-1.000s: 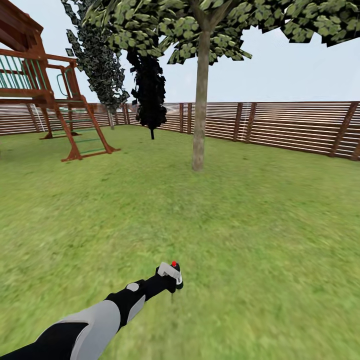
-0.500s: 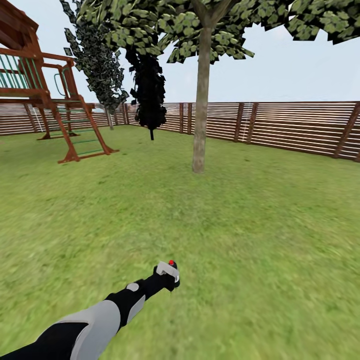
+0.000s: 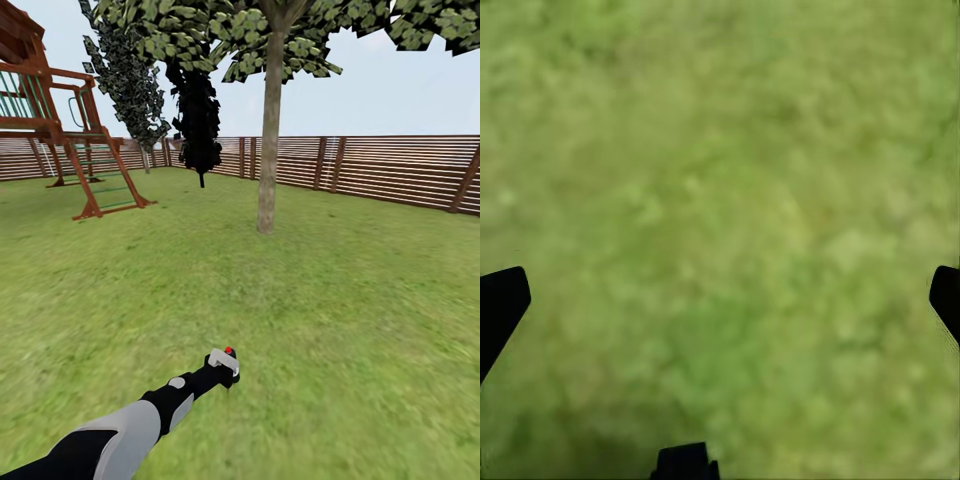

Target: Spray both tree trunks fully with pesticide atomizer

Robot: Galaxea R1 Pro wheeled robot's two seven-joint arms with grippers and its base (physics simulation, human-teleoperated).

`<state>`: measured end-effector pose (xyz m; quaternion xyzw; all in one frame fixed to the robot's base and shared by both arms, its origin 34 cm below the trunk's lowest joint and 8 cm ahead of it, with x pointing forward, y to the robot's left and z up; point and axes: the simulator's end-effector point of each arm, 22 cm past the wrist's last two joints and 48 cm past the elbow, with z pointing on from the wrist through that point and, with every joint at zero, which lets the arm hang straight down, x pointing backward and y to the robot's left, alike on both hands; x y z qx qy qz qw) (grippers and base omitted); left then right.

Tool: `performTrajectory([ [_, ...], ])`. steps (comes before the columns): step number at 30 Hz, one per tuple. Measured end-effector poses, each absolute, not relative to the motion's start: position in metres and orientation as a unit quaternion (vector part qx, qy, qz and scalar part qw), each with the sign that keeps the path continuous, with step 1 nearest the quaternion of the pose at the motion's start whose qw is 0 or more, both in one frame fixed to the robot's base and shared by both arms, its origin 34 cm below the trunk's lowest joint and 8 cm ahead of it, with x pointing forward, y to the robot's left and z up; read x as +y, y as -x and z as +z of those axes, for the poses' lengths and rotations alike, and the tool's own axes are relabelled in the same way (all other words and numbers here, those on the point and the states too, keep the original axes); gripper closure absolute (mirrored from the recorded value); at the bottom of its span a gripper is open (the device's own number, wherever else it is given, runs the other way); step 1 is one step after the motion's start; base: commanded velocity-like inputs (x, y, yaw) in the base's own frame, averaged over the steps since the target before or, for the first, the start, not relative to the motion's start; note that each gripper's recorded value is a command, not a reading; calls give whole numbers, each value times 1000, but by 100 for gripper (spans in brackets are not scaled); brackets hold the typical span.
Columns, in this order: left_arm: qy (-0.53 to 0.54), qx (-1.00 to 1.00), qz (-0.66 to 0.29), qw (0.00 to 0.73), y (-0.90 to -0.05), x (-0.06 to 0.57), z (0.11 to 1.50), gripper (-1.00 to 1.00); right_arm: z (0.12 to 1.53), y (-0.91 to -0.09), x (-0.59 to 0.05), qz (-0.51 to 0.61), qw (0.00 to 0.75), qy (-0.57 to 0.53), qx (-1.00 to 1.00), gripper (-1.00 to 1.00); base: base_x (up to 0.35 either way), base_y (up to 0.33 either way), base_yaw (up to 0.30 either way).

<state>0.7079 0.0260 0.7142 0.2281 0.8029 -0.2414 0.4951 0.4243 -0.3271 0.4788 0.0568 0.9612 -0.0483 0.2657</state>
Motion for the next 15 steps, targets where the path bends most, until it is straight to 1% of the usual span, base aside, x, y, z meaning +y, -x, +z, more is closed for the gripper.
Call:
performTrajectory([
  [12, -228, 803, -242, 495, -708, 26, 714, 100, 479, -425, -327, -48, 266, -57, 961, -100, 348, 0, 0],
  [15, -228, 803, -242, 495, -708, 26, 714, 100, 479, -425, -327, -48, 266, -57, 961, -100, 348, 0, -52],
])
